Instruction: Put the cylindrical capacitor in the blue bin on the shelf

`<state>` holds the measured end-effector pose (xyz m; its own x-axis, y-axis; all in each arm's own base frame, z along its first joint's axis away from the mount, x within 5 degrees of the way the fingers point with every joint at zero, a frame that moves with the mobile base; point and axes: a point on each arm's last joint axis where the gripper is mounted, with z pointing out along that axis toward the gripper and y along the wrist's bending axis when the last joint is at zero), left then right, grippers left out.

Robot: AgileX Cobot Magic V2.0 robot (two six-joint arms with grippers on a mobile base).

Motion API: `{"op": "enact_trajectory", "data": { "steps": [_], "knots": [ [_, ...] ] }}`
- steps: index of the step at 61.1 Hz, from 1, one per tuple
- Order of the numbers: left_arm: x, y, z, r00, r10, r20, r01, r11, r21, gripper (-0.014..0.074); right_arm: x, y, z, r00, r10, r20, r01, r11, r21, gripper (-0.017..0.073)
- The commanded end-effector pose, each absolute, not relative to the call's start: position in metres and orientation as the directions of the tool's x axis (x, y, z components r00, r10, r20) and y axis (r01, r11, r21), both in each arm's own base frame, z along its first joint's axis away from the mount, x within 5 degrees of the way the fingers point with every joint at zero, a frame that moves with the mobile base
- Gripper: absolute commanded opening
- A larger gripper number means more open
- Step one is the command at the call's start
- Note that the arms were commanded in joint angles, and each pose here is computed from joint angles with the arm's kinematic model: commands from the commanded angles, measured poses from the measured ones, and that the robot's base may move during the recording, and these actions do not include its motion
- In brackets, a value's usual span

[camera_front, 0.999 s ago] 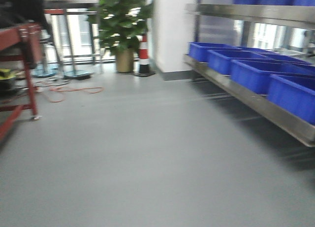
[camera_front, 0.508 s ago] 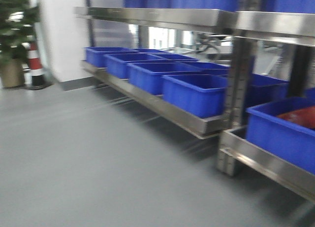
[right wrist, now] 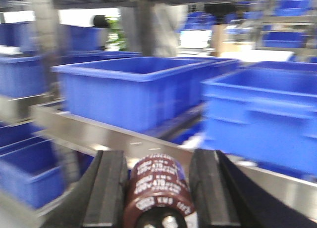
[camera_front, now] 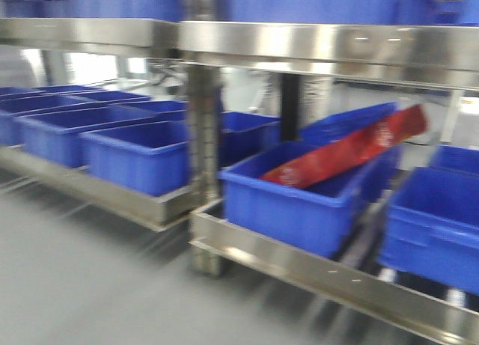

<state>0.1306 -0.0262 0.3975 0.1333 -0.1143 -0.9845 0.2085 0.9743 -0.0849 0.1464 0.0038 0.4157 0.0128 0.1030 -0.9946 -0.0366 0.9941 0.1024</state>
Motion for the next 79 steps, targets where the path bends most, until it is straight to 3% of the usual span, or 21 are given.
{"op": "enact_trajectory", "data": {
  "steps": [1,79],
  "knots": [
    [0.1291,-0.0253,0.3999,0.159,-0.12,-0.98,0.207,0.975,-0.086,-0.0111,0.1446,0.0033,0.4191,0.046,0.098,-0.994,-0.035,0.995,0.096,-0.0162],
    [0.1291,-0.0253,0.3999,0.159,-0.12,-0.98,0.207,0.975,-0.086,-0.0111,0.1446,0.0033,0.4191,0.046,0.098,-0.994,-0.035,0.995,0.096,-0.0162]
  ]
}}
